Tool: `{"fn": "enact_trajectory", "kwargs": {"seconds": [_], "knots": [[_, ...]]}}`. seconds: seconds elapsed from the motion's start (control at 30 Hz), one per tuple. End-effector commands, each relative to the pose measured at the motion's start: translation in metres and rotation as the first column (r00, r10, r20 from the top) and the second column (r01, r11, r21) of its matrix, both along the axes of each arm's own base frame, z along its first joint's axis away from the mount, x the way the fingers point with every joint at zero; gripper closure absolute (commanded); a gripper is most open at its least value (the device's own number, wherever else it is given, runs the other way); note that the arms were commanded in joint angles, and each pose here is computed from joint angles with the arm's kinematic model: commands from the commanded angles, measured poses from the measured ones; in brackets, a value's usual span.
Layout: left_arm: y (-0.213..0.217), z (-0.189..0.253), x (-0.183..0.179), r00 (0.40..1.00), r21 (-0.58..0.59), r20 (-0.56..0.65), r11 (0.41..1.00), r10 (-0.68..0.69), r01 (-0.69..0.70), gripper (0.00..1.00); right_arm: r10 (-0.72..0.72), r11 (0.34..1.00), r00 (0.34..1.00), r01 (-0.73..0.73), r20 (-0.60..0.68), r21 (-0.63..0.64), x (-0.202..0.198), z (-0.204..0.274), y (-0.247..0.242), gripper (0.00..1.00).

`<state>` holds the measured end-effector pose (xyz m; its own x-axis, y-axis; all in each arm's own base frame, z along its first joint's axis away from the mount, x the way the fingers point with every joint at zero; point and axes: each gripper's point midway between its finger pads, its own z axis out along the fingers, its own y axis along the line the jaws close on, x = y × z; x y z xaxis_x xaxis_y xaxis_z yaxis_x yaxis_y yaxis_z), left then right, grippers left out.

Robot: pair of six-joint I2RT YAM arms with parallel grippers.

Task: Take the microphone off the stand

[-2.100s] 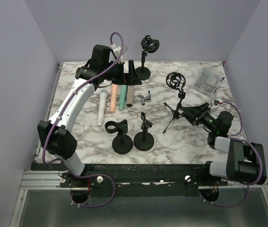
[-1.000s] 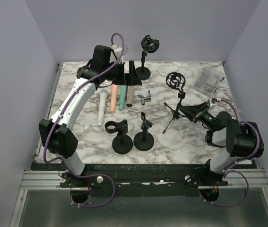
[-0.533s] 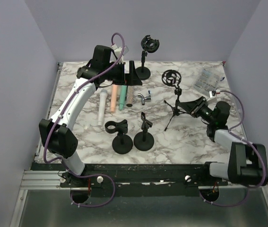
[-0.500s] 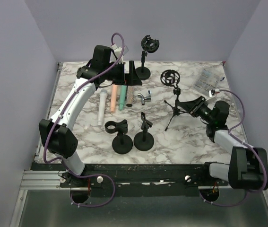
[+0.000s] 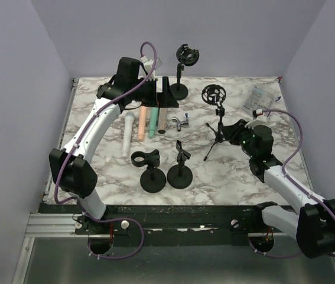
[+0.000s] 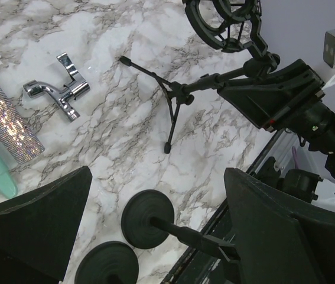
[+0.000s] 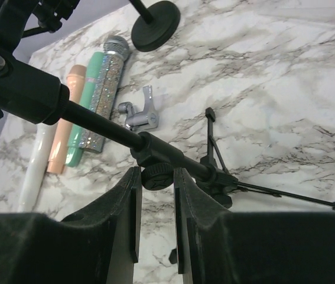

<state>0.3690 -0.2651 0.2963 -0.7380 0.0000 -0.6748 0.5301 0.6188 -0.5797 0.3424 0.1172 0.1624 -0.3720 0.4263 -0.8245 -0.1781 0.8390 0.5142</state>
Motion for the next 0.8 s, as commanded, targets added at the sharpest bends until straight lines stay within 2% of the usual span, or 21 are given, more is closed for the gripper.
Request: {"fn": "enact_trajectory", "kwargs": {"seconds": [0.0,0.37,0.63,0.77], "knots": [[-0.008,0.004,-0.008,0.999,-0.019,0.010,0.999,-0.036,0.036,0.03,-0.148,0.968,0.967,0.097,-0.209,-0.233,-0.019,-0.071,-0.022,0.99],[-0.008,0.002,-0.007,0.999,-0.012,0.008,0.999,-0.036,0.036,0.03,-0.221,0.893,0.957,0.122,-0.187,-0.433,-0.019,-0.080,0.000,0.99],[-0.009,0.002,-0.007,0.999,-0.019,0.003,0.999,-0.040,0.040,0.03,-0.318,0.745,0.944,0.188,-0.093,-0.640,-0.019,-0.072,0.001,0.99],[-0.010,0.001,-0.007,0.999,-0.019,0.001,0.999,-0.039,0.039,0.03,-0.342,0.649,0.939,0.207,-0.037,-0.732,-0.024,-0.068,0.000,0.99]]}}
